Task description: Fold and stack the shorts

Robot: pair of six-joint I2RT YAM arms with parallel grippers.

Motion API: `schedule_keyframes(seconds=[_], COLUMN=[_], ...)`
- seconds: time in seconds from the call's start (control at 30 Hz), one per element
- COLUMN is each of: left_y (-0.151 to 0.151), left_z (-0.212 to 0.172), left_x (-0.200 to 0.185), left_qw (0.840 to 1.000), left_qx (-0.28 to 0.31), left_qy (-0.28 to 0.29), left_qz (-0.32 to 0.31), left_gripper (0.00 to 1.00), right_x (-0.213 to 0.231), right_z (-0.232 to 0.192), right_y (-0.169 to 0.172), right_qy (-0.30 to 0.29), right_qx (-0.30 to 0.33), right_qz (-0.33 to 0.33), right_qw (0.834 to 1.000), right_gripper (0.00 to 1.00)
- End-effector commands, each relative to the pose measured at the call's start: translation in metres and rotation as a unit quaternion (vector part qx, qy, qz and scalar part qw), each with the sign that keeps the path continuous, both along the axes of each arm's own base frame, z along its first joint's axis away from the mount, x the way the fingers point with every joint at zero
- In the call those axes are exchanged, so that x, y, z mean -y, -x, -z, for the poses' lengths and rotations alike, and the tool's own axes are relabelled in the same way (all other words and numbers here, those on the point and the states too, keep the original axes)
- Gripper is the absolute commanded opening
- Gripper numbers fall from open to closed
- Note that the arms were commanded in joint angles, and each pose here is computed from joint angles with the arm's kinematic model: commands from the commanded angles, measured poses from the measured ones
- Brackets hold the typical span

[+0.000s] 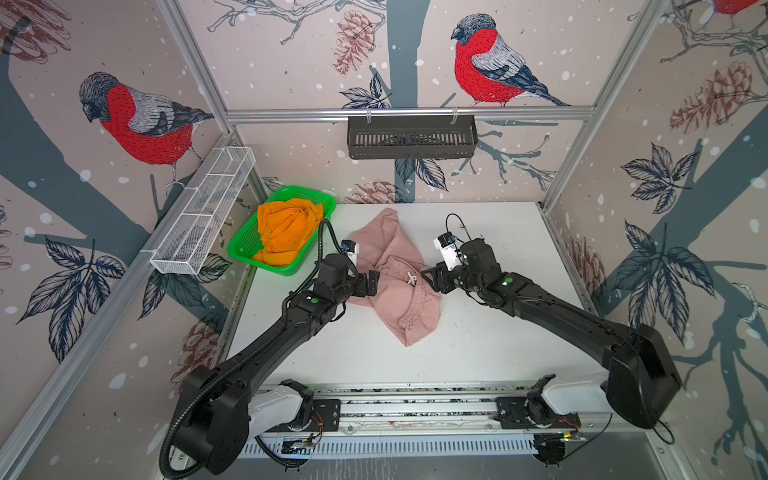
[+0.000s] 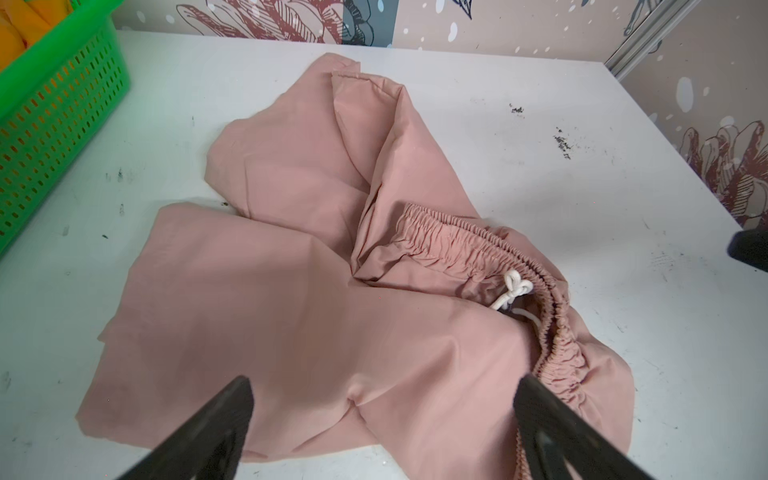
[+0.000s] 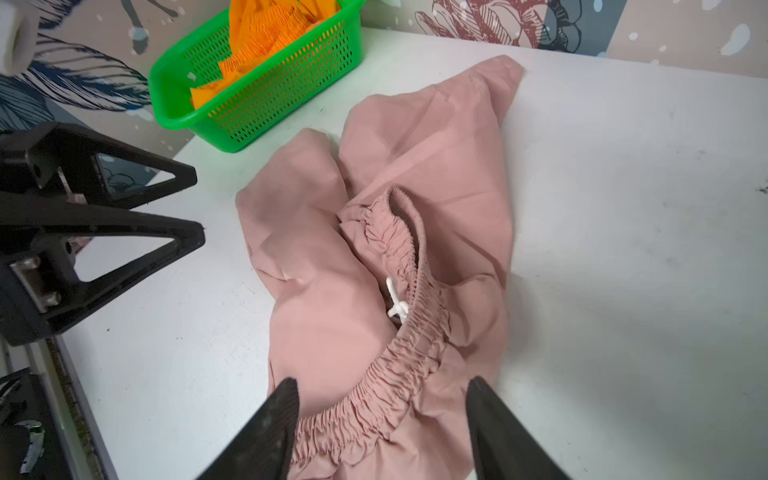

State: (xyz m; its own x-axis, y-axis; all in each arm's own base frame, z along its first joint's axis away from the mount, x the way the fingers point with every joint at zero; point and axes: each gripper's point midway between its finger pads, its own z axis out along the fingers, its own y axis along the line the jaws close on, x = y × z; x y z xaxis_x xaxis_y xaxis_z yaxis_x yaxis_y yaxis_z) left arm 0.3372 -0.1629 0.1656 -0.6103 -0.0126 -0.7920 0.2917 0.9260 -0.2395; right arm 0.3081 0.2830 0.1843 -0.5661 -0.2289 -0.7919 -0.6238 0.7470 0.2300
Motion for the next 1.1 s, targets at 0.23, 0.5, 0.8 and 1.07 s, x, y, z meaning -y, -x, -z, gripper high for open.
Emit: schedule_keyframes(seconds=[0.23, 0.5, 0.8, 1.07], left_y=[0.023, 0.020, -0.053, -0.101], left_z=[0.006, -0.021, -0.017, -0.018], left_x=[0.029, 0.006, 0.036, -0.008], left_qw=[0.995, 0.996, 0.986, 0.993], left_qx=[-0.035, 0.064, 0.112, 0.104], left_qy=[0.074, 0.048, -0.042, -0.011], left_qz=[0.058, 0.027, 0.113, 0.047], left_gripper=[0.98, 0.98, 0.98, 0.97], right_x=[-0.032, -0.041, -0.044, -0.060], right_z=[0.039, 0.065, 0.059, 0.096], right_y=[-0.056, -0.068, 0.055, 0.082], right_qy=[0.087, 0.114, 0.144, 0.276], right_qx=[0.035, -0.035, -0.010, 0.038], right_qz=[-0.037, -0.026, -0.045, -0.044], right_qw=[0.995, 0.992, 0.989, 0.959], right_gripper=[0.69, 0.63, 0.70, 0.72])
